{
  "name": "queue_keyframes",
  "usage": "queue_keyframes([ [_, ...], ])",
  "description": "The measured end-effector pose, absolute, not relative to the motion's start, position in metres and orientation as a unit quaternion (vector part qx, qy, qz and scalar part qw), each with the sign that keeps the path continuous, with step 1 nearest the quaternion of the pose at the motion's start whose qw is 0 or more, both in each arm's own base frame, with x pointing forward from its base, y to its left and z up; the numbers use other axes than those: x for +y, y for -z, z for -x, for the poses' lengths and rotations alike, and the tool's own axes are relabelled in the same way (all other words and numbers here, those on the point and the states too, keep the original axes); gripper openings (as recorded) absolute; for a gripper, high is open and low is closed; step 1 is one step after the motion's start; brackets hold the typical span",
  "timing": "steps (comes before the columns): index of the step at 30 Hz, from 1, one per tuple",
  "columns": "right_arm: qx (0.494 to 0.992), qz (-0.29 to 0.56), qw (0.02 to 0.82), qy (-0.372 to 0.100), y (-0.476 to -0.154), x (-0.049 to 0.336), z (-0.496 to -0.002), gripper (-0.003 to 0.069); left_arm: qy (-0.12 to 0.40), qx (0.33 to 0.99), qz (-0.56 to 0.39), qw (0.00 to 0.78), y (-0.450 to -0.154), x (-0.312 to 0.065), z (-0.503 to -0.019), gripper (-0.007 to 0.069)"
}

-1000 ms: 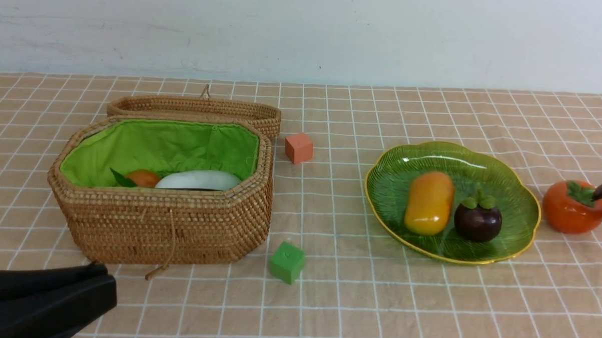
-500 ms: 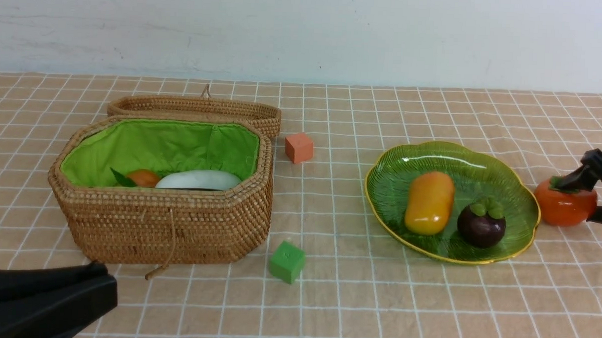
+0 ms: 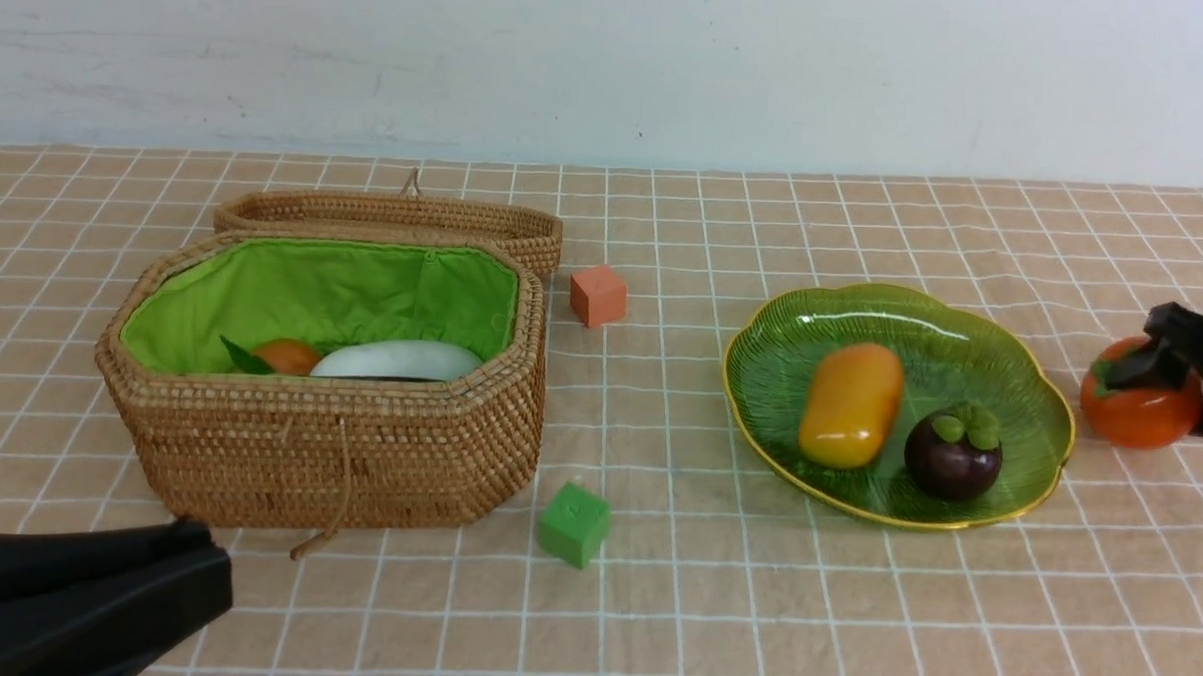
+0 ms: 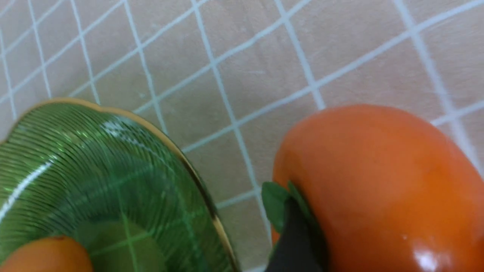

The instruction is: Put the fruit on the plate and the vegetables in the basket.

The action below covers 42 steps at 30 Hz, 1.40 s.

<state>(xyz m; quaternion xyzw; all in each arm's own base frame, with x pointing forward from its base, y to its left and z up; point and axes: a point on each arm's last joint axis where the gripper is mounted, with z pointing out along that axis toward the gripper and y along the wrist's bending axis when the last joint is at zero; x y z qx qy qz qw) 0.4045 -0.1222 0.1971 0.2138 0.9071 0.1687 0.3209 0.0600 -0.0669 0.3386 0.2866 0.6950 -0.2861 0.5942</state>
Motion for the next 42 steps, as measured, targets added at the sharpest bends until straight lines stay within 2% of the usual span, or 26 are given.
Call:
queue_keyframes([
  [4,0.893,-0.193,0.365,-0.181,-0.255,-0.111,-0.389,0.0504,0.293,0.684,-0.284,0.605,-0.342,-0.067,-0.060,0.0071],
  [8,0.886,-0.154,0.384,-0.211,-0.276,-0.076,-0.391,0.0504,0.297,0.672,-0.282,0.617,-0.345,-0.068,-0.060,0.0071],
  [11,0.893,-0.095,0.383,-0.219,-0.267,-0.031,-0.405,0.0504,0.284,0.668,-0.290,0.623,-0.345,-0.067,-0.061,0.0071],
  [13,0.895,-0.082,0.382,-0.215,-0.258,-0.016,-0.411,0.0504,0.276,0.668,-0.295,0.625,-0.344,-0.067,-0.061,0.0071],
  [21,0.905,-0.081,0.369,-0.195,-0.214,0.010,-0.431,0.0513,0.273,0.675,-0.287,0.622,-0.343,-0.066,-0.062,0.0071],
  [26,0.909,-0.075,0.365,-0.189,-0.209,0.011,-0.432,0.0659,0.275,0.676,-0.285,0.621,-0.343,-0.066,-0.062,0.0071],
  [30,0.915,-0.045,0.359,-0.180,-0.215,0.012,-0.427,0.0676,0.277,0.678,-0.283,0.620,-0.343,-0.066,-0.062,0.0071],
  [33,0.920,-0.029,0.344,-0.184,-0.232,0.010,-0.416,0.0650,0.280,0.679,-0.279,0.618,-0.343,-0.066,-0.062,0.0071],
  [34,0.921,-0.030,0.341,-0.187,-0.249,0.006,-0.406,0.0622,0.281,0.679,-0.279,0.618,-0.343,-0.066,-0.062,0.0074],
  [37,0.930,-0.033,0.314,-0.190,-0.294,-0.008,-0.370,0.0500,0.278,0.678,-0.280,0.620,-0.343,-0.066,-0.062,0.0076],
  [39,0.934,-0.030,0.306,-0.184,-0.308,-0.012,-0.356,0.0454,0.277,0.678,-0.281,0.620,-0.343,-0.066,-0.062,0.0078],
  [40,0.937,-0.025,0.304,-0.172,-0.329,-0.015,-0.332,0.0395,0.277,0.678,-0.281,0.620,-0.343,-0.066,-0.062,0.0078],
  [41,0.937,-0.024,0.304,-0.172,-0.329,-0.015,-0.332,0.0385,0.277,0.678,-0.281,0.620,-0.343,-0.066,-0.062,0.0079],
  [42,0.943,-0.020,0.293,-0.158,-0.342,-0.016,-0.307,0.0302,0.275,0.679,-0.282,0.619,-0.343,-0.066,-0.062,0.0078],
])
